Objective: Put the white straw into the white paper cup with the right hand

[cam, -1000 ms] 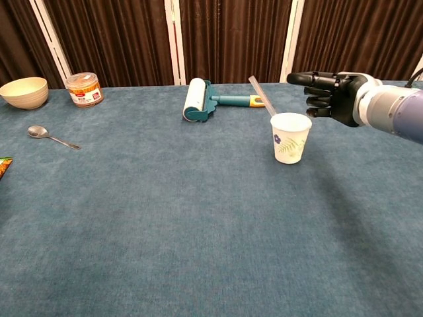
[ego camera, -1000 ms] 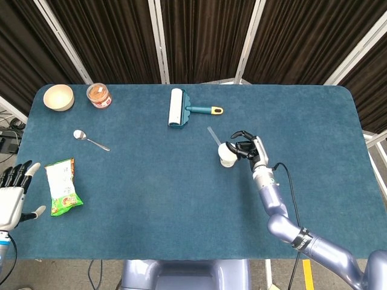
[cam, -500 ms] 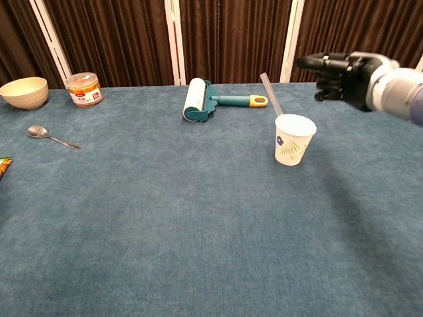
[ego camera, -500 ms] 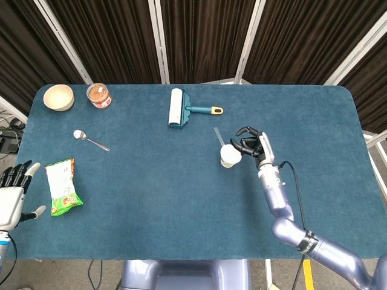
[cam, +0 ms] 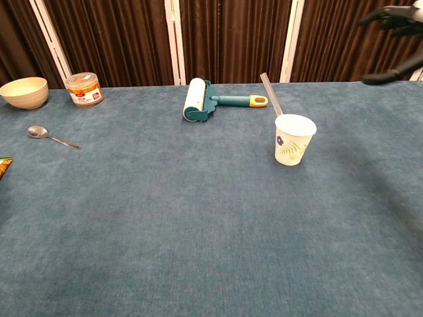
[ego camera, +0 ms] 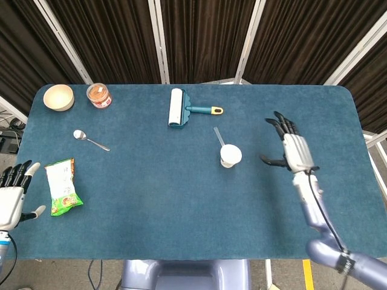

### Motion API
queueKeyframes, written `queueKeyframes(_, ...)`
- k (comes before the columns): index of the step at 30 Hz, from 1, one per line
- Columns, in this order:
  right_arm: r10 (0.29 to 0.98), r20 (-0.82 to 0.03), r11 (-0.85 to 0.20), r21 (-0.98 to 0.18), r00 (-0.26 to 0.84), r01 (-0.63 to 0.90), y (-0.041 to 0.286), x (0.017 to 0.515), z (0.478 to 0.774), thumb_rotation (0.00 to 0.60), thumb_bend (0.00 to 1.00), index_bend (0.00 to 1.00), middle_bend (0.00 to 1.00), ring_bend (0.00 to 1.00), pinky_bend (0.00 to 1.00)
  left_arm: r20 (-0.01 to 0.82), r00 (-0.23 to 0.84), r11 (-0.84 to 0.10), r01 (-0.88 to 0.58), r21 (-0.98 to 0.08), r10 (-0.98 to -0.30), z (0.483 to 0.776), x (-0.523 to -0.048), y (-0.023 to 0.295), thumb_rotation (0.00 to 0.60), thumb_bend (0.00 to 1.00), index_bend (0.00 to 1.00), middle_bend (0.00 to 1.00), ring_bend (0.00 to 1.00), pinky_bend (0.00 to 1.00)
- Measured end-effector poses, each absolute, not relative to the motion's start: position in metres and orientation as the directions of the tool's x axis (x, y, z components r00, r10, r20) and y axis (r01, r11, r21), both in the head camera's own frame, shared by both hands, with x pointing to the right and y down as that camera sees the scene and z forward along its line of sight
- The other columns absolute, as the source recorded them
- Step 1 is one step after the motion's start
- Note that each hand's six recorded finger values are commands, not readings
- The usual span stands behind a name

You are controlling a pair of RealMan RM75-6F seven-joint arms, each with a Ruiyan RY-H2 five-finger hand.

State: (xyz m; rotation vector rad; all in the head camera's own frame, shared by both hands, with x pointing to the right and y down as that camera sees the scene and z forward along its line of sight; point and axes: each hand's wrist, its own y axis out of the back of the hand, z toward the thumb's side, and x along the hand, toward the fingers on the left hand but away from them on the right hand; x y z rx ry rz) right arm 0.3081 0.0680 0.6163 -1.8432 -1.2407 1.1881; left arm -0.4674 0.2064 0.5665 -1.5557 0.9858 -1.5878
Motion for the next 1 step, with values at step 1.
queueKeyframes(1, 0.932, -0.326, -0.359, -0.884, 0.156, 0.300, 0.0725, 0.3151, 0.6125, 0.600, 0.19, 0.10, 0.00, 0.00, 0.00, 0.470, -0.039, -0.469, -0.031, -0.883, -0.882, 0.5664, -0.4673, 0.2064, 0.600, 0.17, 0.01, 0.00, 0.00, 0.00)
